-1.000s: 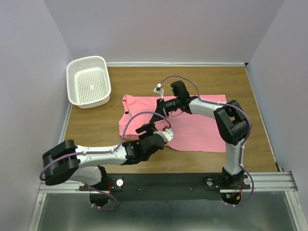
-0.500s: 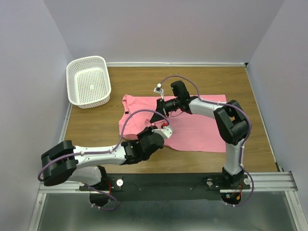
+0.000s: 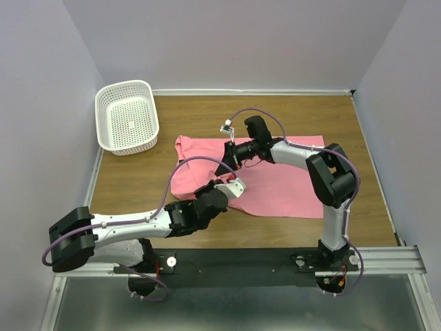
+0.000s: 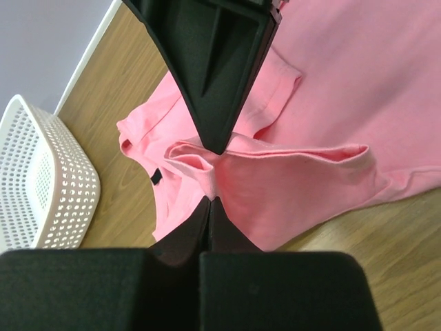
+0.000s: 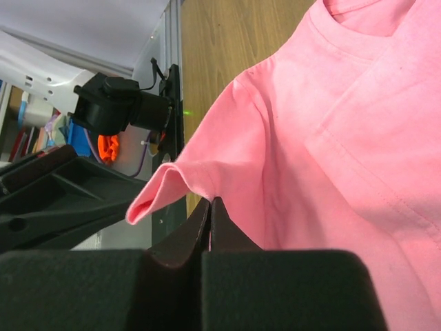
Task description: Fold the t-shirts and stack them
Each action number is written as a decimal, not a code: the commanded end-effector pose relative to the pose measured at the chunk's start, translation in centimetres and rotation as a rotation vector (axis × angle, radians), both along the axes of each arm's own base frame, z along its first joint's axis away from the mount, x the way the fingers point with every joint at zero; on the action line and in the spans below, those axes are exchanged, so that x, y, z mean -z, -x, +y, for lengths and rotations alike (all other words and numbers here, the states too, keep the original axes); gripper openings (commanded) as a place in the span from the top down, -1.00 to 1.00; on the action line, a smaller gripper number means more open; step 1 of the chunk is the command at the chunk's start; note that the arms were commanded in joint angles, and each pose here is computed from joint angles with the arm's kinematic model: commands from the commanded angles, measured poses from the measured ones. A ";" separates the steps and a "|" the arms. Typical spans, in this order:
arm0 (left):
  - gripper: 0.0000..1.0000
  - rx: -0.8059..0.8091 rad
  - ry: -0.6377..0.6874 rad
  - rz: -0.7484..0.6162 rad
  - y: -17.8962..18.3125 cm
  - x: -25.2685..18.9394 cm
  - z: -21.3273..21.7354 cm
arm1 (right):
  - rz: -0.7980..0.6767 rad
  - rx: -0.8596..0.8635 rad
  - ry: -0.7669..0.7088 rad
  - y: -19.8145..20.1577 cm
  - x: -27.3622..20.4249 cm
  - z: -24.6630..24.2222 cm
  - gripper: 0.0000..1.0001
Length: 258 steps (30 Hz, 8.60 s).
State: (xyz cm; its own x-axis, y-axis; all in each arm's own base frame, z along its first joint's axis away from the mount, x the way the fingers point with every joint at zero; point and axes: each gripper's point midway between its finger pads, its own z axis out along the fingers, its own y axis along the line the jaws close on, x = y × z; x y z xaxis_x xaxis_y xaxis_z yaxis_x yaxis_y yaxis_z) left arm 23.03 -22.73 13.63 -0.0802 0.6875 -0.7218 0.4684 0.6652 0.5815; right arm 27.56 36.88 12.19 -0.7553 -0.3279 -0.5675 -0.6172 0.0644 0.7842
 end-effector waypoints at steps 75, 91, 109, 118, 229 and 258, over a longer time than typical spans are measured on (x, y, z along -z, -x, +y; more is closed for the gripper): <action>1.00 0.353 0.170 0.012 2.1 -4.5 0.3 | -0.782 -0.264 1.156 -0.5 6.8 -28.3 0.94; 1.00 0.345 0.184 0.004 1.8 -4.8 0.6 | -0.672 0.031 1.239 0.5 6.0 -30.2 0.26; 1.00 0.342 0.183 0.005 1.7 -4.7 0.6 | -0.555 0.051 1.334 3.5 11.0 -32.8 0.26; 1.00 0.346 0.182 0.008 1.8 -4.6 0.6 | -0.560 0.043 1.378 3.7 11.6 -33.8 0.28; 1.00 0.042 0.025 -0.132 -6.5 -7.1 7.0 | -0.501 0.163 1.308 -1.2 6.8 -44.2 0.99; 1.00 0.046 -0.020 -0.125 -8.9 -6.9 6.6 | -0.496 0.188 1.285 -4.3 7.3 -44.5 0.99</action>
